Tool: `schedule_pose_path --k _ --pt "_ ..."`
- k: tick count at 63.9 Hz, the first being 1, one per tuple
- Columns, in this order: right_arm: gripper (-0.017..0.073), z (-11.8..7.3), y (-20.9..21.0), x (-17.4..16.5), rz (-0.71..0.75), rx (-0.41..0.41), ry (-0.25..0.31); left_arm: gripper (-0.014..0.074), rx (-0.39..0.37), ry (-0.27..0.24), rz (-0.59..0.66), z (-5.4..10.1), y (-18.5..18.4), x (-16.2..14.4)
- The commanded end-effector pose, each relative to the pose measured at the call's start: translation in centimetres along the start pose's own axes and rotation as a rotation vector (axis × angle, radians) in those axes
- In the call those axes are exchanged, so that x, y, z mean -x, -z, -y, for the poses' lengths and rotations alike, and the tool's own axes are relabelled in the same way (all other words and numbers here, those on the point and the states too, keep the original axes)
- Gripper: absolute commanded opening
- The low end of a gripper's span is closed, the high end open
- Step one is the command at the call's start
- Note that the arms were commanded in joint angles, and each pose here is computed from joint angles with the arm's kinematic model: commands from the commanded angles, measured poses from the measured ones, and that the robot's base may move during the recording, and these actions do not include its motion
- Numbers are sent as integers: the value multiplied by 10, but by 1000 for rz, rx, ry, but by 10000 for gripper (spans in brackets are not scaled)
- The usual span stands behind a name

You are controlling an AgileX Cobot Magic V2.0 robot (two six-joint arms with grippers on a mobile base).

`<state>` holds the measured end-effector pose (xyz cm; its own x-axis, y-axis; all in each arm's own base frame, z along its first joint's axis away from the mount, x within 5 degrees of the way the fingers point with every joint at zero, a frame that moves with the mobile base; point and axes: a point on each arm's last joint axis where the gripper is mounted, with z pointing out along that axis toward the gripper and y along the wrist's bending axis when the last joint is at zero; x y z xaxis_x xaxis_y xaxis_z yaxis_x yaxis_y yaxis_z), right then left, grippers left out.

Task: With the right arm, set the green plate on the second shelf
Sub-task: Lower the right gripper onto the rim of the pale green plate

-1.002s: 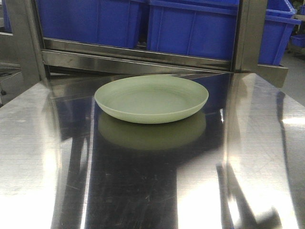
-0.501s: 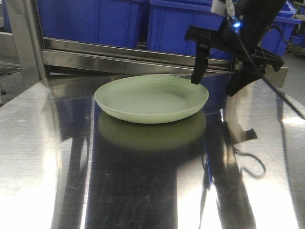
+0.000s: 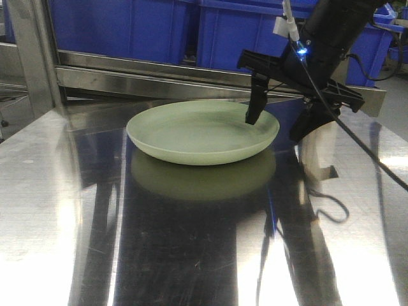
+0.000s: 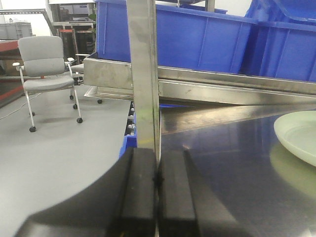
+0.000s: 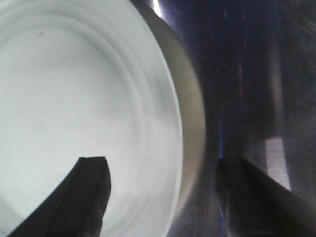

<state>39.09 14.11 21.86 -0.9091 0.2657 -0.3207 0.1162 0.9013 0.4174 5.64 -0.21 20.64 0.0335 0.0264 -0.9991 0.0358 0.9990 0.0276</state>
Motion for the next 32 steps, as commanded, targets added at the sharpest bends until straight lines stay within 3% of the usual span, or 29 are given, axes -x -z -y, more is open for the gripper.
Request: schedule_pose_path --k 1,5,10,21,32 --pt "561 -15 25 14 108 72 2 130 -2 2 56 0 0 -5" --pt "537 -14 23 14 105 70 1 130 -2 2 56 0 0 -5" --pt "440 -14 22 14 104 70 1 130 -2 2 56 0 0 -5" --pt "36 -14 22 14 105 70 0 130 -2 2 56 0 0 -5" --pt "55 -12 24 16 118 70 -5 130 -2 2 56 0 0 -5"
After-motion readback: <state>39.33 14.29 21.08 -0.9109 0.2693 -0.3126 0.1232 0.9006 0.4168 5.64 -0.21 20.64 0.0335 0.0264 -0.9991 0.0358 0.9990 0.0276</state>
